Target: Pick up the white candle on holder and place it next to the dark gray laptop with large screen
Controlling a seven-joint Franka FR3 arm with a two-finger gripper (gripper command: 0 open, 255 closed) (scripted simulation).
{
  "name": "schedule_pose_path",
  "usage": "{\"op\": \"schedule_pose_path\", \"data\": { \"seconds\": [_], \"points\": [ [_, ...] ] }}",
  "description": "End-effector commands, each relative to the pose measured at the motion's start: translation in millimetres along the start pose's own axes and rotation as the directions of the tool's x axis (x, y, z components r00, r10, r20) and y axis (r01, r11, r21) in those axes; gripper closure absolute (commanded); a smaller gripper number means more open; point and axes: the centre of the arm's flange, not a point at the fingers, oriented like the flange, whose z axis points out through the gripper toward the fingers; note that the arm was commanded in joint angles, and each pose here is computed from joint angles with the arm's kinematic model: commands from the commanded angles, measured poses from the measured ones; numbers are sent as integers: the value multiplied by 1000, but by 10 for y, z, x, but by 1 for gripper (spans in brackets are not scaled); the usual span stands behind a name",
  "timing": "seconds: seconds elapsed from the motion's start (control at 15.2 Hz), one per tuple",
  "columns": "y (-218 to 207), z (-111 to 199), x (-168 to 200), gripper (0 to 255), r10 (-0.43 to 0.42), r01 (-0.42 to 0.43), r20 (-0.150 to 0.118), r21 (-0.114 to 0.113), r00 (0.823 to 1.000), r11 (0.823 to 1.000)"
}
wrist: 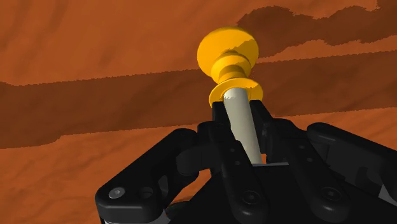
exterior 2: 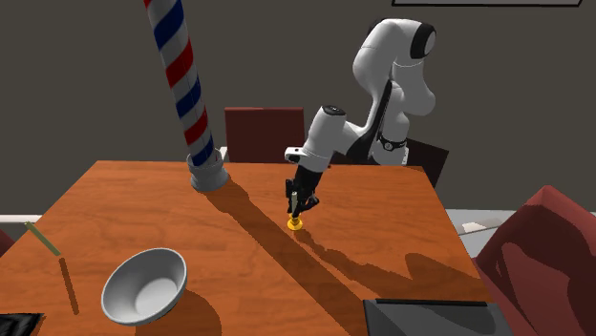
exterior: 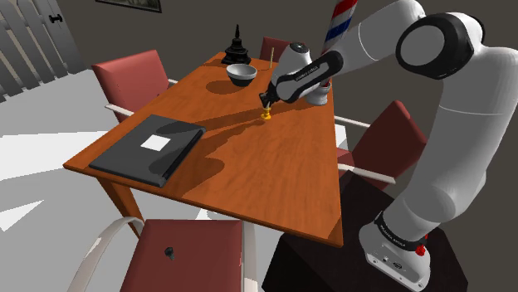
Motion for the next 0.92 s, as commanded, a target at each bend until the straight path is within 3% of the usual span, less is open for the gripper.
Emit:
{"op": "schedule_pose_path", "data": {
  "seconds": [0.0, 0.86],
  "points": [
    [-2, -93, 35, 255, 0, 0, 0, 0, 1000, 1000],
    [-3, -712, 330, 255, 0, 0, 0, 0, 1000, 1000]
  ]
}}
